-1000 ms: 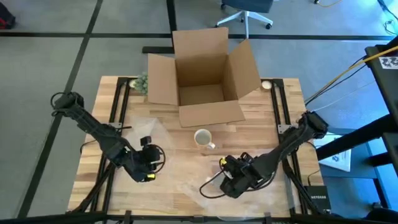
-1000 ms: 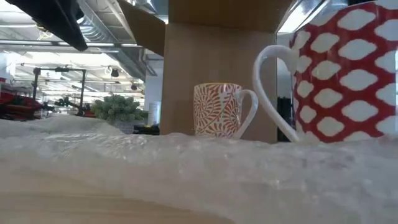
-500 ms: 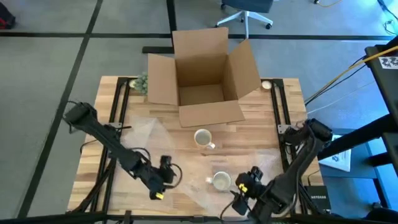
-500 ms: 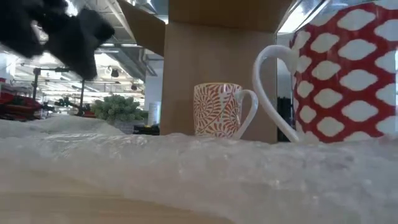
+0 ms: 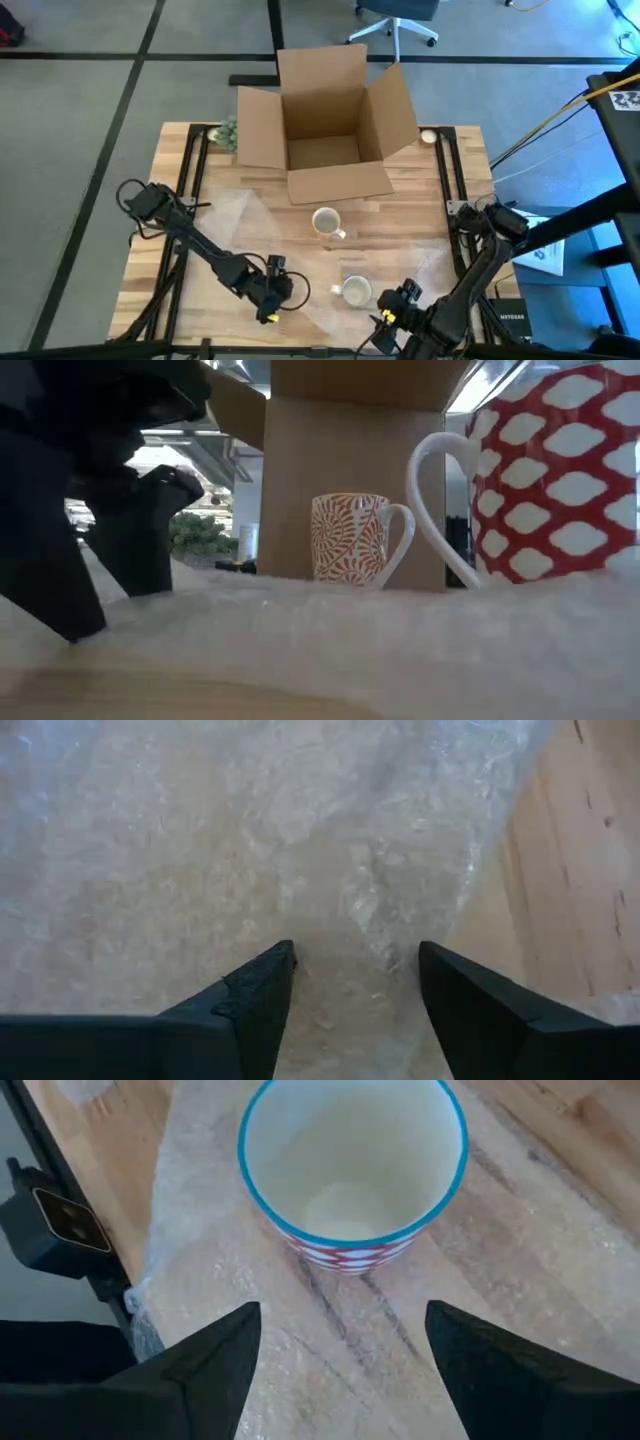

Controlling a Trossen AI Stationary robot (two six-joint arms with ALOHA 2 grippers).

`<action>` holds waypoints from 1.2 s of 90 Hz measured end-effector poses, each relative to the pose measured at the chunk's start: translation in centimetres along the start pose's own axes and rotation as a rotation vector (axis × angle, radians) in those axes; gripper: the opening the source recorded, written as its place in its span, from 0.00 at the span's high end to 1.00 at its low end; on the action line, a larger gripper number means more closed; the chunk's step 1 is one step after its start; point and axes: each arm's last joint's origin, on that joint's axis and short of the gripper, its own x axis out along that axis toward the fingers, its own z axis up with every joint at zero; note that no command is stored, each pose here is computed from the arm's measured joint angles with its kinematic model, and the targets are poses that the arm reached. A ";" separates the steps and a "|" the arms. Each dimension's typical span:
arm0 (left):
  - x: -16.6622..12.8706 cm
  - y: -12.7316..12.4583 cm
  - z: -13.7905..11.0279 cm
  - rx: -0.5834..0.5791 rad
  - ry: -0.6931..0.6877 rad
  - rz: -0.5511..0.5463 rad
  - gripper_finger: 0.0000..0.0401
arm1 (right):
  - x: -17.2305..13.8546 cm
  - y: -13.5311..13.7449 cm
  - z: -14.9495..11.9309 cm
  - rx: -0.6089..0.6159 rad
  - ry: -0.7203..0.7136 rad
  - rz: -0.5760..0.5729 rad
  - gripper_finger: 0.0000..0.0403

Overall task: Wrap mug
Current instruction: Wrap the red mug with transparent bubble wrap

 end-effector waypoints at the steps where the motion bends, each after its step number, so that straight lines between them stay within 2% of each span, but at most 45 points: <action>1: 0.0 0.0 0.0 0.001 -0.002 0.000 0.56 | 0.0 0.0 -0.1 -0.002 0.000 0.001 0.33; 30: -0.3 -0.5 0.2 -0.007 -0.030 -0.018 0.94 | -1.0 0.1 -1.5 0.024 -0.002 0.030 0.33; 35: -0.8 -1.0 0.6 0.004 -0.040 -0.031 0.98 | -1.2 0.0 -1.9 0.041 -0.001 0.034 0.33; 53: -3.7 -2.8 3.7 0.110 -0.177 -0.046 0.99 | -1.7 -0.1 -3.1 0.078 -0.006 0.034 0.33; 71: -5.7 -3.0 6.6 0.234 -0.290 0.006 1.00 | 0.2 0.1 -4.2 0.048 -0.024 -0.022 0.33; 84: -6.3 -2.7 8.0 0.305 -0.335 0.040 1.00 | 1.6 0.3 -4.7 0.025 -0.095 -0.050 0.33; 108: -6.4 -0.4 11.2 0.335 -0.493 0.075 1.00 | 2.0 0.2 -4.7 -0.022 -0.165 -0.066 0.33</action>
